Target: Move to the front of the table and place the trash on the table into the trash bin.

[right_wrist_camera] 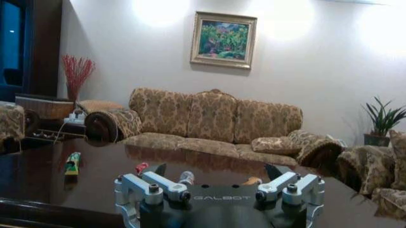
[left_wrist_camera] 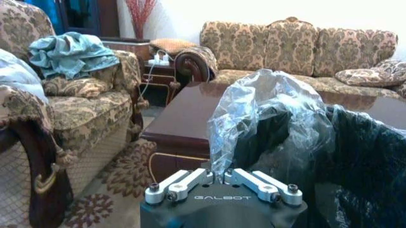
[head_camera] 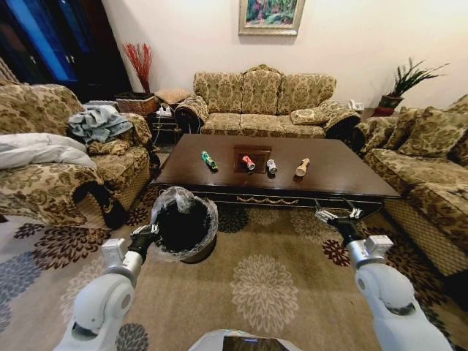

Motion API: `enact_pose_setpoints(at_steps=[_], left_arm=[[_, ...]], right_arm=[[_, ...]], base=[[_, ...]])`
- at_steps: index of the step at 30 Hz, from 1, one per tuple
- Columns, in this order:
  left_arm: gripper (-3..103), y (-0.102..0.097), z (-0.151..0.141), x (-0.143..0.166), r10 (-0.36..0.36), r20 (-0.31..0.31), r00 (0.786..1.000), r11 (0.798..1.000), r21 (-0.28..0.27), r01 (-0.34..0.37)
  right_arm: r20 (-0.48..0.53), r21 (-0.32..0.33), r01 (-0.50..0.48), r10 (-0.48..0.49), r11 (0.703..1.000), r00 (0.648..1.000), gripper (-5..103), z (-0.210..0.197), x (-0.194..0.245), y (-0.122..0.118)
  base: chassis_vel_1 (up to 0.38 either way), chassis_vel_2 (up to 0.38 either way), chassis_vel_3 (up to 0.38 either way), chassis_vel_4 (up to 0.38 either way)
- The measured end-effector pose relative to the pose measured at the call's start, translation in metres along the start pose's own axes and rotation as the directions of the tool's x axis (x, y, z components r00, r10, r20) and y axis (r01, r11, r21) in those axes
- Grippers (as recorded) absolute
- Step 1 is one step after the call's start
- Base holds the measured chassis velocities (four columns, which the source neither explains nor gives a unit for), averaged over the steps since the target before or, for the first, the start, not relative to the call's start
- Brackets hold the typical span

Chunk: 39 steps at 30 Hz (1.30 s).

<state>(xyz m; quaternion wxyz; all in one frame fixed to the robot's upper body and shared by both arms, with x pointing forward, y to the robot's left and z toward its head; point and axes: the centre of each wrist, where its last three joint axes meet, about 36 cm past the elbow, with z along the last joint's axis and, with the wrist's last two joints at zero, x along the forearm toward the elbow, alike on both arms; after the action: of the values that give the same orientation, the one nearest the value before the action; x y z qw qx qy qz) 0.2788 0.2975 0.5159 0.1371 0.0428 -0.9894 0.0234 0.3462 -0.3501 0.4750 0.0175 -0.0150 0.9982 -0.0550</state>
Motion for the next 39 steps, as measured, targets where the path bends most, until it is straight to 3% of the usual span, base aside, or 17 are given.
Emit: enact_pose_setpoints(at_steps=[14, 39], left_arm=[[3, -0.001, 0.000, 0.001, 0.005, -0.002, 1.000, 1.000, 0.002, -0.005], [3, 0.012, 0.024, -0.019, 0.046, 0.010, 0.999, 0.999, 0.020, -0.046]], right_arm=[[-0.006, 0.001, -0.006, 0.006, 1.000, 1.000, 100, 0.000, 0.003, -0.002], [-0.018, -0.012, -0.033, 0.033, 0.999, 0.999, 100, -0.008, 0.013, 0.024]], base=[[0.000, 0.000, 0.000, 0.000], [0.000, 0.000, 0.000, 0.000]])
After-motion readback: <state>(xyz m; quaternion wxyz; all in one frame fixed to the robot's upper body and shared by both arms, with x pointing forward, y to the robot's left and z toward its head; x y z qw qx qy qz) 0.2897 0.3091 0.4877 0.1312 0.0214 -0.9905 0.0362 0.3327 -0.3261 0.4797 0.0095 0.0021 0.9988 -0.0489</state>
